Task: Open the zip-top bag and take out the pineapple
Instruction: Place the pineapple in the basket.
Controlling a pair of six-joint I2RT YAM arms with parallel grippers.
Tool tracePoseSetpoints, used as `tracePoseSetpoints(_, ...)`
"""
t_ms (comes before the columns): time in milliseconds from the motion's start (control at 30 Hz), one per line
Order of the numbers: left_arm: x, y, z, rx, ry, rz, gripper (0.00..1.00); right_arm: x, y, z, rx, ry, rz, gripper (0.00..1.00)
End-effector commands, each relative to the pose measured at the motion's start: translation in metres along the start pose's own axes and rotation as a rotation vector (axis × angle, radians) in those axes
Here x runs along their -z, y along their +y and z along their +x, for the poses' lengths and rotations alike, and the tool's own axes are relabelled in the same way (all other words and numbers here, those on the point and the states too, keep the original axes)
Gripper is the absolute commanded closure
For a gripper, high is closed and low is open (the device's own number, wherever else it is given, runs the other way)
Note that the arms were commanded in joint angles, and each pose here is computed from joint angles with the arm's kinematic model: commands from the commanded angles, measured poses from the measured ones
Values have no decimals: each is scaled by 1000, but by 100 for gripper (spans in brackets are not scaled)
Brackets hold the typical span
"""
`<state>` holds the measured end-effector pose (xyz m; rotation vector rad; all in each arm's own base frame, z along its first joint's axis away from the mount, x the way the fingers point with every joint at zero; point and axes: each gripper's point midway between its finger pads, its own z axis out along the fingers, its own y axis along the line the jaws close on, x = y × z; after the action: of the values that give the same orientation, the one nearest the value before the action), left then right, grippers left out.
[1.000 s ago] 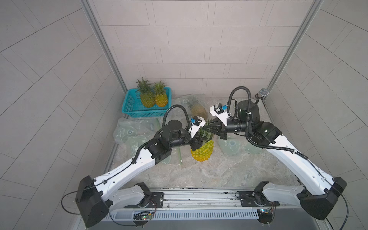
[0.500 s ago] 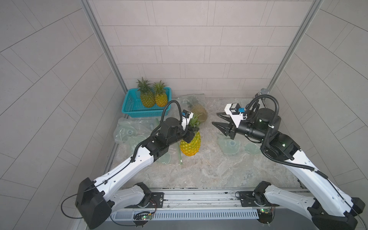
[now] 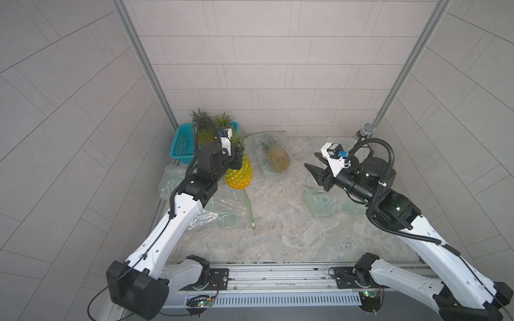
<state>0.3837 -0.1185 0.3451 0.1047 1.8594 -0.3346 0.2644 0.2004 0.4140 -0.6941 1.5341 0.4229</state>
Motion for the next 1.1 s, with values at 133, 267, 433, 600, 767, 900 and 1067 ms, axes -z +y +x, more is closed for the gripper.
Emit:
tracePoseSetpoints(133, -1, 57, -92, -27, -257, -120, 85, 9, -6, -10, 1, -46, 35, 47)
tracePoseSetpoints(267, -14, 87, -108, -9, -300, -145, 85, 9, -6, -9, -6, -46, 35, 47)
tracePoseSetpoints(433, -35, 118, -119, -21, -347, -169, 85, 11, -4, -9, -18, -51, 28, 47)
tracePoseSetpoints(600, -59, 137, -121, -50, -374, -183, 86, 11, -4, -8, -31, -51, 25, 47)
tracePoseSetpoints(767, -87, 149, -120, -96, -383, -183, 87, 11, -2, -5, -32, -41, 15, 47)
tracePoseSetpoints(900, -108, 156, -123, -126, -380, -179, 87, 12, -3, -4, -21, -22, 24, 46)
tracePoseSetpoints(1067, -130, 167, -120, -143, -352, -186, 87, 14, -7, -3, -4, -4, 43, 46)
